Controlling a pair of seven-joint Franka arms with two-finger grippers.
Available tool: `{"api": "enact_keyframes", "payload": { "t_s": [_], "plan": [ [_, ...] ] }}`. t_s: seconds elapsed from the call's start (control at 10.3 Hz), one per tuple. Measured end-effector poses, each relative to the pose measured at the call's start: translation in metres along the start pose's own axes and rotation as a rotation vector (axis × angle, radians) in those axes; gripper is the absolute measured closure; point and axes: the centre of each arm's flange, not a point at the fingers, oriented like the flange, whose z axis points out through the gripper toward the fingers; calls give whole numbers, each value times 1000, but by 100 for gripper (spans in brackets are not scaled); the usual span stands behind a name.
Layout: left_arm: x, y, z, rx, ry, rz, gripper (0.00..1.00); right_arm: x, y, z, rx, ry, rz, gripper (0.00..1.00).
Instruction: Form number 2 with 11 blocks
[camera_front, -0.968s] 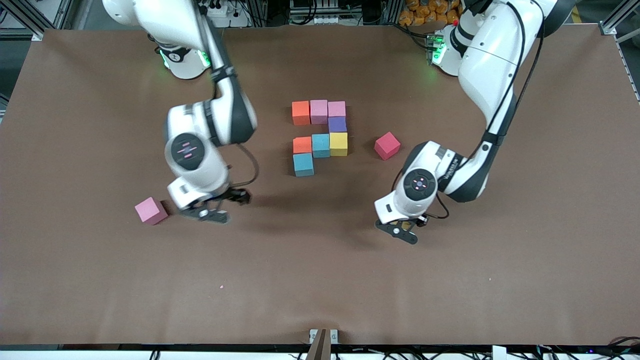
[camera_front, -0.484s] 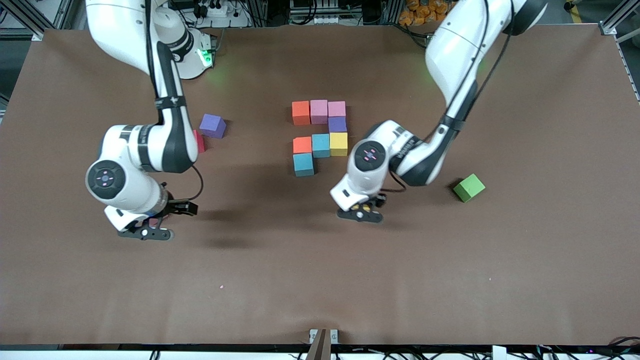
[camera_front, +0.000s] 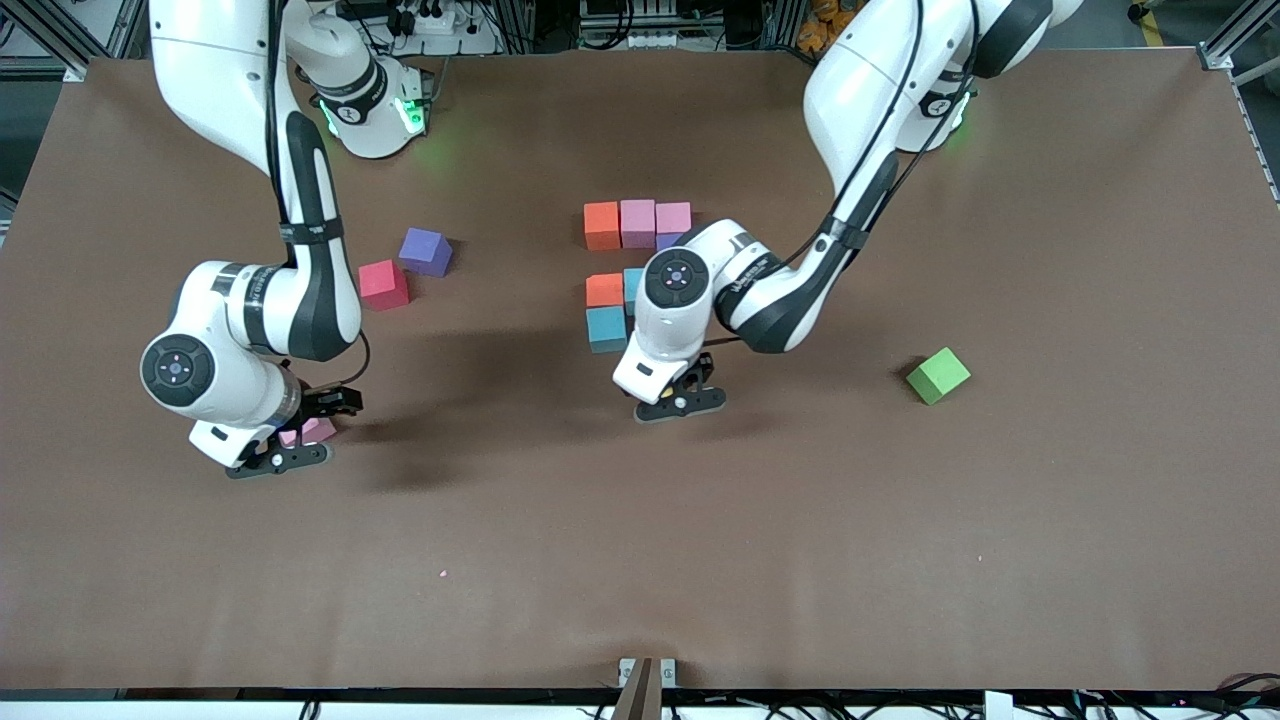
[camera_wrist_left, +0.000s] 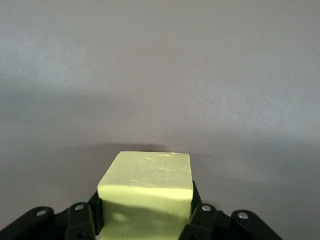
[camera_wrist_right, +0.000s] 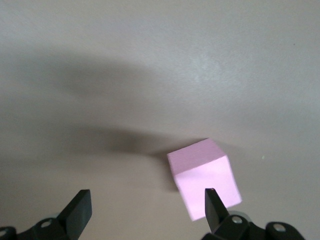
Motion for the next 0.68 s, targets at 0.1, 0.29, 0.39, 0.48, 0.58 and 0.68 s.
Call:
{"api": "enact_keyframes", "payload": {
  "t_s": [0.1, 0.29, 0.39, 0.48, 0.58, 0.68],
  "plan": [
    [-6, 6, 5, -6, -3, -70, 40, -8, 12, 13, -17, 18, -50, 0],
    [-15, 15, 12, -25, -26, -174, 40, -21, 51, 24, -26, 27, -149, 0],
    [-21, 19, 14, -30, -43, -193, 40, -26, 68, 25, -19, 37, -181, 0],
    [-29, 23, 17, -30, -51, -193, 40, -29, 76, 27, 4, 52, -195, 0],
    [-36, 28, 18, -33, -52, -186, 40, -27, 72, 29, 36, 72, -199, 0],
    [-37, 31, 17, -41, -50, -177, 40, -24, 60, 32, 59, 81, -205, 0]
  ]
}}
